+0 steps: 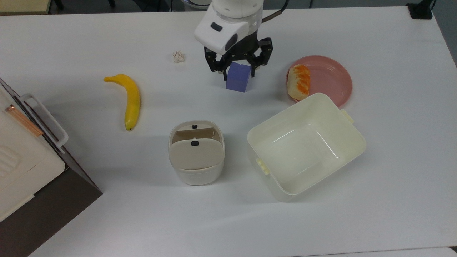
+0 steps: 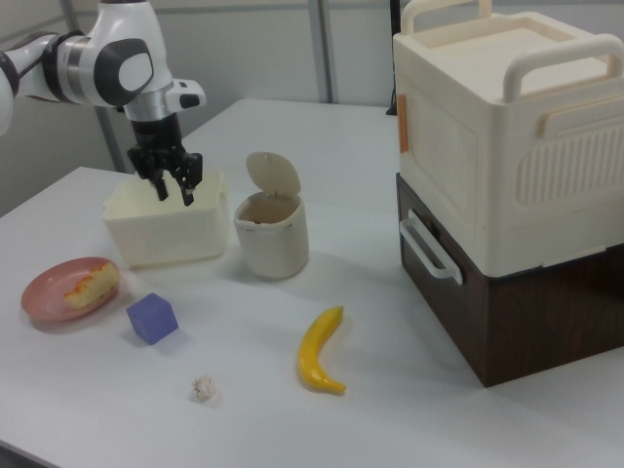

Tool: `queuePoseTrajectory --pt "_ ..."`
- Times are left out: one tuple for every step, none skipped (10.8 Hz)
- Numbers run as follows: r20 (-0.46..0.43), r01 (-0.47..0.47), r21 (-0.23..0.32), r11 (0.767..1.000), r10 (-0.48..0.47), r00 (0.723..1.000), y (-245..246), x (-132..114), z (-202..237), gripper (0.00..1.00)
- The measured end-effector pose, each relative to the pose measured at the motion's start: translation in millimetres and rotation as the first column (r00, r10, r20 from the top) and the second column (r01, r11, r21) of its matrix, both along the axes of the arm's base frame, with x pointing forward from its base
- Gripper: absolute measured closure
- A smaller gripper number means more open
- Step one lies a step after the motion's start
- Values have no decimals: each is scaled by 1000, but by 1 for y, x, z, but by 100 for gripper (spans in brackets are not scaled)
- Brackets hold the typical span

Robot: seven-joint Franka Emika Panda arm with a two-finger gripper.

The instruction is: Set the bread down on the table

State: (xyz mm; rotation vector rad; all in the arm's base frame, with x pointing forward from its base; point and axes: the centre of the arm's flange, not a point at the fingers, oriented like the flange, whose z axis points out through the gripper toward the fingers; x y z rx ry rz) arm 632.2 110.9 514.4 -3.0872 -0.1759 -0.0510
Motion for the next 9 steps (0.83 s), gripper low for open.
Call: queuePoseTrajectory --pt "28 10 2 1000 -10 1000 -6 4 5 51" --pt "75 19 7 1000 -19 997 -11 9 10 68" --pt "131 30 14 999 -31 991 -16 15 16 84" --pt "185 46 19 999 -49 982 -25 21 22 97" --pt "218 60 21 998 -63 974 -34 25 26 99" --pt "221 60 18 998 -62 973 -38 25 27 94" --pt "186 46 11 999 -47 981 -36 22 23 92" --pt "116 26 1 1000 -26 993 -28 14 15 86" --pt "44 -4 -6 1000 4 999 -13 5 9 71"
